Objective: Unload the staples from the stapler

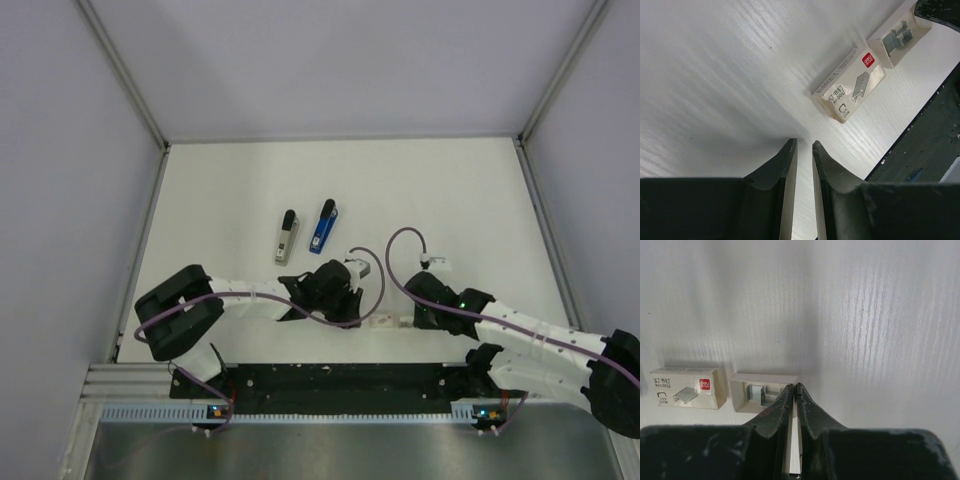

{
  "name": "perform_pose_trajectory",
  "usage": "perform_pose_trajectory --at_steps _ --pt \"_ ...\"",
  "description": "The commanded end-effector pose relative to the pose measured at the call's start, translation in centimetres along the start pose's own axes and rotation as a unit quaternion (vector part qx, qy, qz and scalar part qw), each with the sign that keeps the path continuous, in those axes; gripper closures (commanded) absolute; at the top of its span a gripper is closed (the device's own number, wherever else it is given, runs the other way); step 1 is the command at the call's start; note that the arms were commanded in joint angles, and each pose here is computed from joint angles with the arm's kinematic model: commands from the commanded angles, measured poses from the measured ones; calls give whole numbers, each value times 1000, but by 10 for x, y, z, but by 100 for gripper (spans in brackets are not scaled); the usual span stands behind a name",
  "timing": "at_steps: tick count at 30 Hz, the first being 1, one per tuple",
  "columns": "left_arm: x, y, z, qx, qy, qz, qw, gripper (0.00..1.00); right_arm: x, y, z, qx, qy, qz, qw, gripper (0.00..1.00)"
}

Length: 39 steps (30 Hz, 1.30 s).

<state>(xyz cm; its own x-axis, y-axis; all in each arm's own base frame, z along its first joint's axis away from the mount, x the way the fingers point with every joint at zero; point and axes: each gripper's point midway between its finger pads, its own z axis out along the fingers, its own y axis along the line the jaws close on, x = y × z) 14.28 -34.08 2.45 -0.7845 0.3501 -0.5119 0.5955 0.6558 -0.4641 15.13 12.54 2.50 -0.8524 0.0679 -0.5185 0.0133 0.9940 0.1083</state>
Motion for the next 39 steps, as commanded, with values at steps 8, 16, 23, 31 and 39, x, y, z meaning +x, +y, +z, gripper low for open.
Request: perform_pose_trajectory --at_steps 8,16,23,31,39 --pt "-13 -18 11 42 -7 3 999 76 -20 17 3 -18 -22 11 1000 100" --pt "-13 -18 15 44 -4 2 999 76 -23 18 2 -20 -26 9 999 100" --pt "-18 -20 16 46 -7 5 999 76 -24 19 1 -21 -26 6 999 100" --pt "-23 -24 16 49 -11 8 999 76 -25 21 1 -22 -25 3 999 100" --pt "-25 -26 17 53 -13 9 998 76 -27 24 -1 -19 -28 -6 999 100"
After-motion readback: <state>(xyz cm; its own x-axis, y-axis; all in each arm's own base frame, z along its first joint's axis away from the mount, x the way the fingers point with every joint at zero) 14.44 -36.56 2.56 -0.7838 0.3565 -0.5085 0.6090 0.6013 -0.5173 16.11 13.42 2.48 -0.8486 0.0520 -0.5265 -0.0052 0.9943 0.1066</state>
